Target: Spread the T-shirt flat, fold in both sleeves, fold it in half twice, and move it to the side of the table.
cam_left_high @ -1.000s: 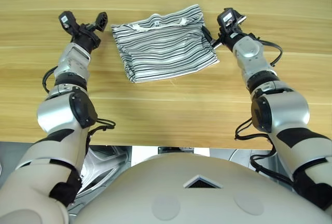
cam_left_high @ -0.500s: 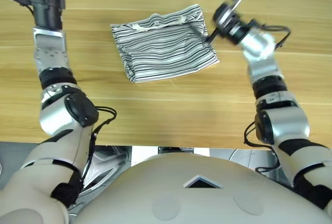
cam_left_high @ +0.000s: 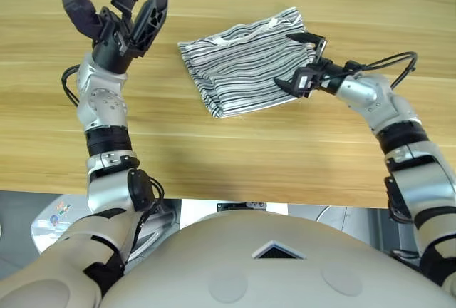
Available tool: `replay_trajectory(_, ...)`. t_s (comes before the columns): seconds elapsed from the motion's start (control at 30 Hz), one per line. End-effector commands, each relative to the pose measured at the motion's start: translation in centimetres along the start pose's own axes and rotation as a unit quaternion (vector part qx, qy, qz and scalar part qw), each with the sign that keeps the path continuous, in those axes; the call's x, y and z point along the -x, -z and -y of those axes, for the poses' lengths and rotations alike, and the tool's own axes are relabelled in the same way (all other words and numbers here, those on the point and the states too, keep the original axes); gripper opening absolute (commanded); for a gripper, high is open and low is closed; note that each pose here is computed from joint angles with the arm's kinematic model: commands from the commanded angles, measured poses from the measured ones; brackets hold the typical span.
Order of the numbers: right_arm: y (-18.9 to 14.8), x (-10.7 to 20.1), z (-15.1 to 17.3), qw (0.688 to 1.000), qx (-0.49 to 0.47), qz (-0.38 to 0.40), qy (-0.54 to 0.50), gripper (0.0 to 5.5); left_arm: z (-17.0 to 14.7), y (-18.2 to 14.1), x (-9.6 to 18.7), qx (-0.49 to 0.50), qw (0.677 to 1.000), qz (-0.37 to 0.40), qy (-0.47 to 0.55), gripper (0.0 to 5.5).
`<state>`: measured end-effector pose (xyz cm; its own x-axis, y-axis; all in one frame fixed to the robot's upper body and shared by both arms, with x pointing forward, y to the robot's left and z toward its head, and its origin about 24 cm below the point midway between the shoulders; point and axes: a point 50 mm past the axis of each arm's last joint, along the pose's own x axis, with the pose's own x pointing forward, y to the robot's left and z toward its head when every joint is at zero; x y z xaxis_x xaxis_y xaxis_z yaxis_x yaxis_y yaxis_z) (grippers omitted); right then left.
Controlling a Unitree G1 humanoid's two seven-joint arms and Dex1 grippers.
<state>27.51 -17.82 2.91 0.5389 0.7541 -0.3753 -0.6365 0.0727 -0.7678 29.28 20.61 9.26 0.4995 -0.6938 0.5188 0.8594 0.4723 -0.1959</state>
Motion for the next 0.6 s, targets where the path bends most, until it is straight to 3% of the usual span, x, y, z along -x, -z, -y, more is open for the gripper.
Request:
replay_trajectory(0.03, -5.9, 4.3, -6.5, 0.972, -0.035, 0.123, -0.198, 5.4, 0.8, 1.0, 0.1, -0.039, 0.997, -0.057, 0.033, 4.91)
replay_trajectory(0.2, -10.0, 3.3, -5.4, 0.966, -0.035, 0.187, -0.177, 5.4, 1.6, 1.9, 0.5, -0.073, 0.991, -0.098, 0.06, 4.91)
replay_trajectory(0.33, -10.2, 0.9, -4.6, 0.975, -0.032, 0.164, -0.145, 5.4, 2.2, 1.9, 0.5, -0.091, 0.987, -0.107, 0.077, 4.91)
replay_trajectory(0.6, -11.4, -0.4, -2.8, 0.977, -0.015, 0.175, -0.119, 5.4, 2.5, 2.1, 0.4, -0.098, 0.986, -0.109, 0.077, 4.91)
